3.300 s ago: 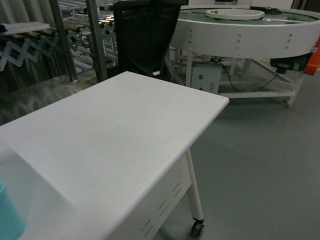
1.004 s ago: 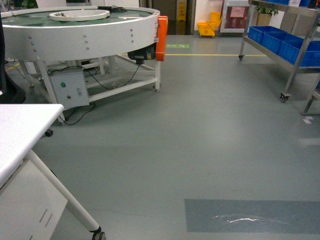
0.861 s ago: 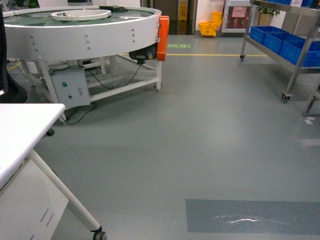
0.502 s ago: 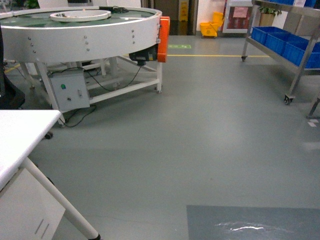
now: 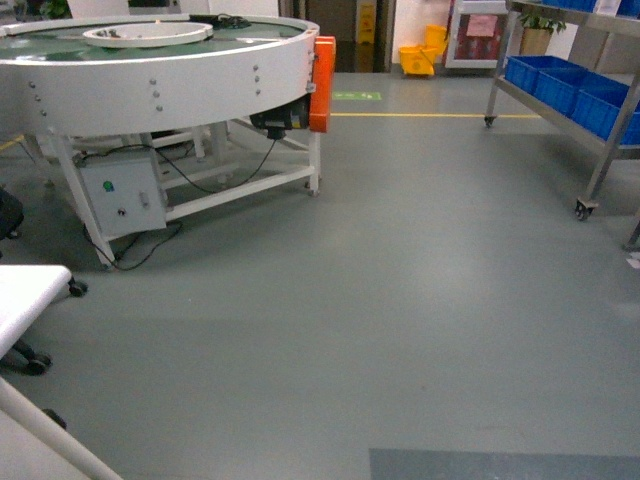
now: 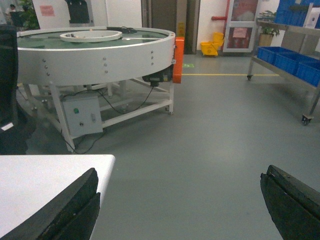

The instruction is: Pick red block from blue box to shelf

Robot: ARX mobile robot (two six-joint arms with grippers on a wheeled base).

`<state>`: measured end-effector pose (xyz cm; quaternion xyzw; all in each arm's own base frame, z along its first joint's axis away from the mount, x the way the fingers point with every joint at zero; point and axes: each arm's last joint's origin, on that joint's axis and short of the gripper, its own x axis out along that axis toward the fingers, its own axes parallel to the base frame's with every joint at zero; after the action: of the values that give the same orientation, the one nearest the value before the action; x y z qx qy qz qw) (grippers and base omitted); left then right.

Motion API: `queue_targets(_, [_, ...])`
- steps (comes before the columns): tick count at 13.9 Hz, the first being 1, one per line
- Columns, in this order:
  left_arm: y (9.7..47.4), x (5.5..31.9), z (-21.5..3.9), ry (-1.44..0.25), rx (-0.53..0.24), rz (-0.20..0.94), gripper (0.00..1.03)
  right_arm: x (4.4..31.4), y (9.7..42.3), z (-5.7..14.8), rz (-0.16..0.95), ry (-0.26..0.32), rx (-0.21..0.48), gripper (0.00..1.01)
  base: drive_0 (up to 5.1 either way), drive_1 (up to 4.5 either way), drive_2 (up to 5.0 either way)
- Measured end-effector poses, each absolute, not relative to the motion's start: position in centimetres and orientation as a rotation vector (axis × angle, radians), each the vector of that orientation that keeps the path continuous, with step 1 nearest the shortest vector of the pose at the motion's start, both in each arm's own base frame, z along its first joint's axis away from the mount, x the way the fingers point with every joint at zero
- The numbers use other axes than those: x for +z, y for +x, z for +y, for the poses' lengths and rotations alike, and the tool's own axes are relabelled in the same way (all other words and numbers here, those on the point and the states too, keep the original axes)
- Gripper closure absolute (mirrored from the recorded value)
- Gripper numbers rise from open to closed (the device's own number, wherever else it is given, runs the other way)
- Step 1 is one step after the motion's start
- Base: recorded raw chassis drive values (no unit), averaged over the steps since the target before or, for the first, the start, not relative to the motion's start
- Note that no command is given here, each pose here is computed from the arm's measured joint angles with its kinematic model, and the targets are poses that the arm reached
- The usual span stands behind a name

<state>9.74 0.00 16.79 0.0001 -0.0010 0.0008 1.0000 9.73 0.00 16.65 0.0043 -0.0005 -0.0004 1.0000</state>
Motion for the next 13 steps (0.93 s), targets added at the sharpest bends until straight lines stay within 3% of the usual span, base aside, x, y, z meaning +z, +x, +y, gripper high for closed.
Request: queue_targets(13, [9.74, 16.78, 0.0, 0.0, 0.0, -0.001, 0.05, 16.7, 9.73, 0.0, -0.006, 0.008, -0.001, 0.73, 0.6, 3.64, -4.2])
